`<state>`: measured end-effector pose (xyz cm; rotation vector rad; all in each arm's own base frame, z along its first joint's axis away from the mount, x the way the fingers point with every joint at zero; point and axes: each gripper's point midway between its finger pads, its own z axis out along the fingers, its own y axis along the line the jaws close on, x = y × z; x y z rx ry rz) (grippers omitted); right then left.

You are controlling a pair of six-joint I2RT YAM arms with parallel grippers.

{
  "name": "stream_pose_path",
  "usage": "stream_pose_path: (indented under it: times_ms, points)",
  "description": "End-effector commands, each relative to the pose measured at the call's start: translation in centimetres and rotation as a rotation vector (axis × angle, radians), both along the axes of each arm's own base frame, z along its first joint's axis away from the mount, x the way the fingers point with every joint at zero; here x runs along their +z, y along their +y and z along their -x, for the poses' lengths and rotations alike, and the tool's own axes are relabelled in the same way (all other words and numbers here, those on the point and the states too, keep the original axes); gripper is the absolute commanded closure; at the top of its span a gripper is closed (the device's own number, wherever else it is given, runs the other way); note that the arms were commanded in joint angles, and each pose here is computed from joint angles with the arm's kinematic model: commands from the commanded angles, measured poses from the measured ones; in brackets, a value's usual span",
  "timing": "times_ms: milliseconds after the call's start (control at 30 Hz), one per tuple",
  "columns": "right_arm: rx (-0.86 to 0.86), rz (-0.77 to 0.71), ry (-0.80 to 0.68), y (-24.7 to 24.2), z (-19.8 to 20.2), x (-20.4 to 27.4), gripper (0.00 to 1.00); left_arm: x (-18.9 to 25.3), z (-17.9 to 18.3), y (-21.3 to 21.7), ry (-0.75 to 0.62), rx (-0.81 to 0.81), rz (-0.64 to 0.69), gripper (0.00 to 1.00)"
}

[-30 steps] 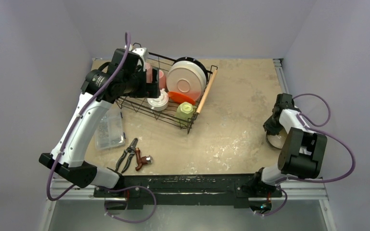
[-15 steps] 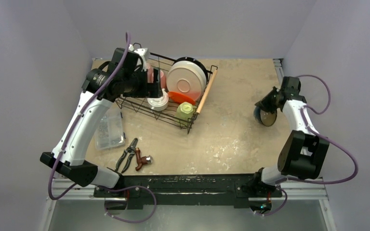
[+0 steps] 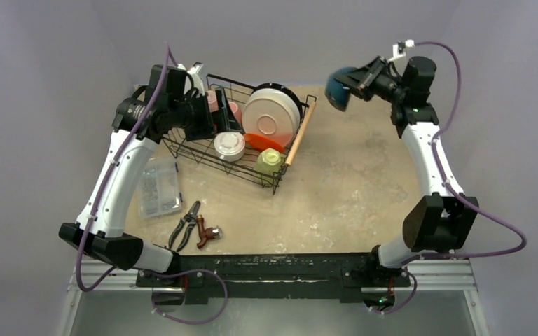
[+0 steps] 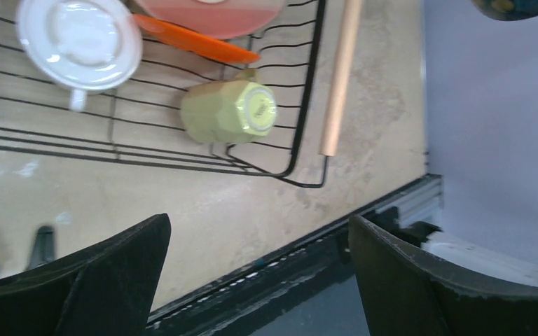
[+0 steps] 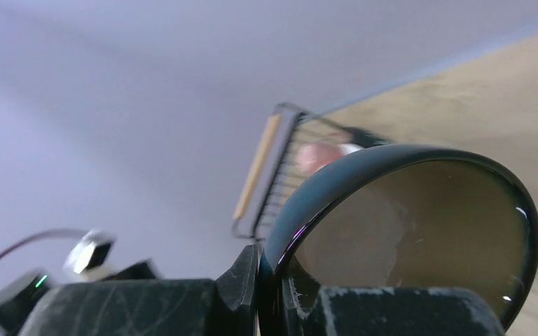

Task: Load the mixed dishes into the dish rack
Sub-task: Pick up the bowl from the corner of the board, then turn the bowl upside down on the dish rack.

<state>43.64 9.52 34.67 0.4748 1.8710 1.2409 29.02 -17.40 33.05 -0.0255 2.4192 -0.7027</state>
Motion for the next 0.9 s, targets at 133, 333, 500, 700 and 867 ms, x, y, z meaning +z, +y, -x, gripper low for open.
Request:
stream_pose_path:
  times_ms: [133, 333, 500, 700, 867]
  points:
    - [0.541, -0.239, -0.530, 13.1, 10.1, 17.4, 1.00, 10.3, 0.2, -6.8, -0.123, -0.264, 0.623, 0.06]
    - [0.582, -0.477, -0.434, 14.2, 12.2, 18.2, 1.00, 12.7, 0.6, -8.0, -0.280, -0.239, 0.711, 0.15]
    - [0.380, -0.590, -0.119, 13.5, 9.3, 16.5, 1.00, 12.9, 1.7, -6.5, -0.694, -0.127, 0.229, 0.09]
    - [0.277, -0.686, 0.093, 13.6, 9.3, 14.7, 1.00, 14.1, 1.3, -8.1, -1.066, -0.269, -0.186, 0.06]
    - [0.256, -0.662, 0.161, 14.7, 9.9, 14.9, 1.00, 14.5, 0.5, -11.3, -1.059, -0.428, -0.277, 0.00]
